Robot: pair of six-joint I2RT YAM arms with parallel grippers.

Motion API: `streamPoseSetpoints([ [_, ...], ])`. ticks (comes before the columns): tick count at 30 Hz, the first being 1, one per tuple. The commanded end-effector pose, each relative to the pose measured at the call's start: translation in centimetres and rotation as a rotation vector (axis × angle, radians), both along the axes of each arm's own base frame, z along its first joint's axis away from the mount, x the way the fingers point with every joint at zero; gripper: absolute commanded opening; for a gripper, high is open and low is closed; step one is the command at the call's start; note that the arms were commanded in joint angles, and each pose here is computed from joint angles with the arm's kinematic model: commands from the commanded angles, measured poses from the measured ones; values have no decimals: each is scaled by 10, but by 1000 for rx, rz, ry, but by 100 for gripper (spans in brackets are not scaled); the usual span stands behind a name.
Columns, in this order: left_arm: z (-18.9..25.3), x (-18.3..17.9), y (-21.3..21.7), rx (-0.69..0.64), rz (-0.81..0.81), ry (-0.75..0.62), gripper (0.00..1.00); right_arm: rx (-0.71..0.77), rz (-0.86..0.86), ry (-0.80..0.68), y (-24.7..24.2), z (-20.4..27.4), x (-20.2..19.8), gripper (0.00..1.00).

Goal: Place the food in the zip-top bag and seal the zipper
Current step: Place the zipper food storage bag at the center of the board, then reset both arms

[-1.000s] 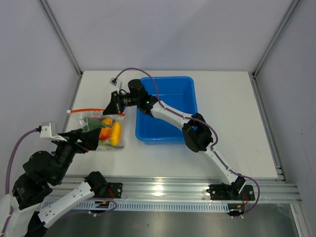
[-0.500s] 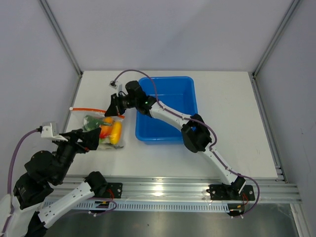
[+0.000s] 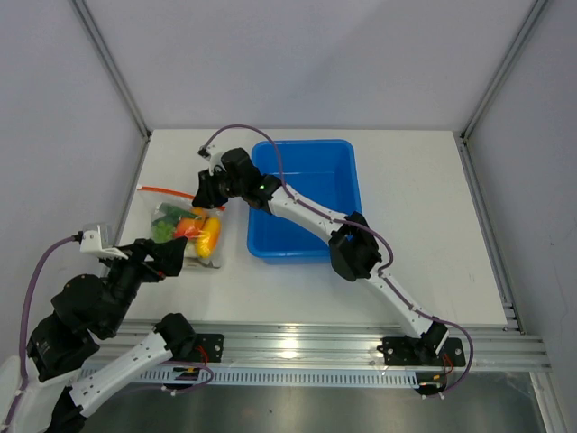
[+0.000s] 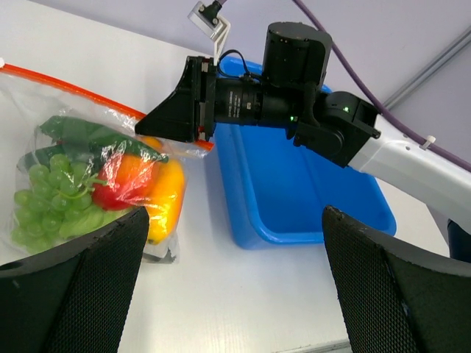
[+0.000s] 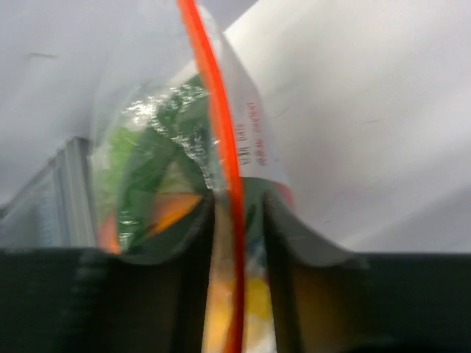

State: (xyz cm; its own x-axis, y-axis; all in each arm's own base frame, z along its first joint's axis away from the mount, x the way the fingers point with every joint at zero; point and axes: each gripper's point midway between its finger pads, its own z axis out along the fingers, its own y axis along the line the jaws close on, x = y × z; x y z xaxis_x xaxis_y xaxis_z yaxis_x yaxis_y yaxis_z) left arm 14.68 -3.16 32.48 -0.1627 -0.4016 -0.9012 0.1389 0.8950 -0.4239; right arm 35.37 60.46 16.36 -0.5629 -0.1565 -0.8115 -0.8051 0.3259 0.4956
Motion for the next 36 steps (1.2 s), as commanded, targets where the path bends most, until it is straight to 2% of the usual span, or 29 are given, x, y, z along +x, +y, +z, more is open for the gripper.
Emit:
streamPoseSetpoints([
  [1, -1, -5, 5, -21, 5, 5, 99, -45, -92, -58, -3, -7, 24, 39],
  [3, -3, -6, 7, -23, 7, 10, 99, -40, -121, -63, -6, -6, 36, 48],
  [4, -3, -7, 8, -28, 9, 8, 99, -35, -129, -71, -7, -2, 39, 63],
  [6, -4, -9, 9, -33, 8, 14, 99, -32, -164, -96, -12, 6, 49, 79],
  [7, -5, -9, 9, -34, 6, 17, 99, -26, -171, -115, -14, 13, 52, 95],
  [8, -6, -9, 8, -37, 6, 19, 99, -29, -192, -139, -16, 20, 56, 98],
  [11, -9, -11, 9, -33, 7, 31, 100, -7, -234, -223, -26, 61, 65, 99],
  [16, -8, -12, 9, -43, 4, 36, 99, 31, -289, -272, -48, 110, 76, 99],
  [23, -17, -14, 5, -63, -10, 68, 100, 13, -325, -340, -78, 156, 72, 99],
  [27, -30, -13, 1, -63, -13, 103, 100, -21, -356, -300, -94, 162, 59, 100],
  [28, -33, -12, -1, -56, -9, 120, 99, -67, -362, -276, -98, 145, 56, 99],
  [30, -43, -11, -4, -56, -2, 166, 99, -76, -384, -285, -108, 157, 41, 100],
  [32, -51, -9, -16, -42, -29, 216, 100, -149, -410, -270, -119, 135, 32, 99],
  [33, -58, -7, -21, -36, -36, 240, 99, -135, -406, -285, -124, 151, 17, 100],
  [34, -61, -4, -29, -24, -56, 261, 100, -186, -406, -266, -130, 130, 10, 99],
  [35, -63, -6, -41, -26, -109, 277, 100, -198, -407, -265, -136, 128, 2, 99],
  [36, -61, -3, -51, -41, -134, 273, 100, -177, -419, -280, -147, 146, -7, 99],
])
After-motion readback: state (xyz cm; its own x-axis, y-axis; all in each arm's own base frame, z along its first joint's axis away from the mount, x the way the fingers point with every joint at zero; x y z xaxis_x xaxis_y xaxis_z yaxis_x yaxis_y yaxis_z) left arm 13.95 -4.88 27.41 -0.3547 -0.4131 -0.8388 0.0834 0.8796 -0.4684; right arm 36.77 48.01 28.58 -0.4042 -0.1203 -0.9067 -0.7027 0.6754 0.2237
